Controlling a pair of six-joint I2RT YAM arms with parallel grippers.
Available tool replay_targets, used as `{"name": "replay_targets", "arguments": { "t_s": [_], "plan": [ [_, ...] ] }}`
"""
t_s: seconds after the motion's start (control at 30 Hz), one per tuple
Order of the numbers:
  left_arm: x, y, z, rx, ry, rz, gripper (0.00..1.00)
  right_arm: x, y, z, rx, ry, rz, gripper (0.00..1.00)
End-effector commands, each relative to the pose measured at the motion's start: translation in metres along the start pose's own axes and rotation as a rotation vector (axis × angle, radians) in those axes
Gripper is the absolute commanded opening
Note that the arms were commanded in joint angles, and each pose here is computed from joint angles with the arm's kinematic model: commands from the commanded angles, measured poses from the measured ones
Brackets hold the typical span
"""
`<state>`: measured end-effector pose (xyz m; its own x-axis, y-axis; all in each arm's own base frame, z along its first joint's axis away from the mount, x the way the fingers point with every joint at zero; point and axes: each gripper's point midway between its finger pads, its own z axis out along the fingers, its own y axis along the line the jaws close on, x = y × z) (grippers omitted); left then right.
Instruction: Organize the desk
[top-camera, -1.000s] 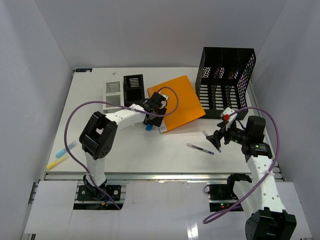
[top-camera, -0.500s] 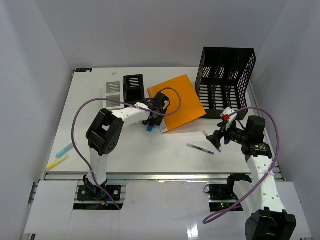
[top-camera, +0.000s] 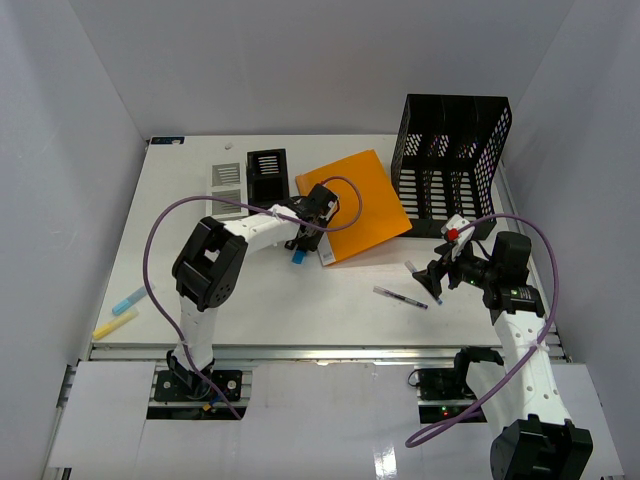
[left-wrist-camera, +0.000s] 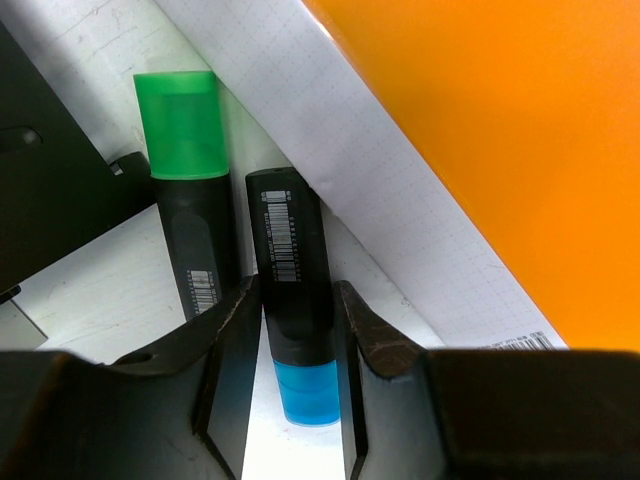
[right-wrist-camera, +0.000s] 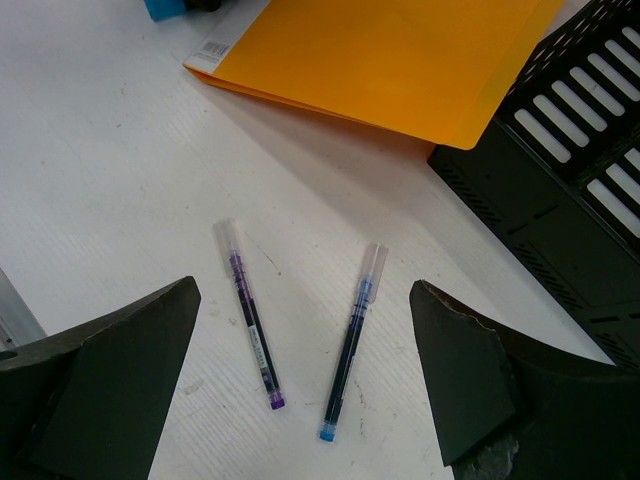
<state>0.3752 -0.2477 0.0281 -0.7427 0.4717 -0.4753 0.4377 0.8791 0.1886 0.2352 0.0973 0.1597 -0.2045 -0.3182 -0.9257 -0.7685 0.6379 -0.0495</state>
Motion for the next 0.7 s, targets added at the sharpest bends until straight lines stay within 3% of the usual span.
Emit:
{"name": "replay_targets", "arguments": {
  "t_s": [0.0,0.17,0.3,0.5,0.67],
  "plan": [
    [0.005,-0.014,-0.007,0.082,0.019,0.013,0.32,-0.008,-0.002,-0.002,0.003,-0.018,-0.029,0.92],
    [0.0,-0.024,-0.032,0.174,-0.033,-0.011,0.18,-0.008,-0.002,-0.002,0.003,-0.02,-0.031,0.92],
    [-0.024,-0.027,-0.081,0.267,-0.184,-0.024,0.11,-0.009,-0.001,-0.002,-0.002,-0.023,-0.03,0.92],
    [-0.056,-0.017,-0.136,0.3,-0.354,-0.044,0.06,-0.009,0.0,-0.002,-0.004,-0.026,-0.03,0.92],
    [-0.07,-0.001,-0.149,0.258,-0.385,-0.067,0.02,-0.009,0.0,-0.002,-0.005,-0.028,-0.03,0.92]
  ]
}}
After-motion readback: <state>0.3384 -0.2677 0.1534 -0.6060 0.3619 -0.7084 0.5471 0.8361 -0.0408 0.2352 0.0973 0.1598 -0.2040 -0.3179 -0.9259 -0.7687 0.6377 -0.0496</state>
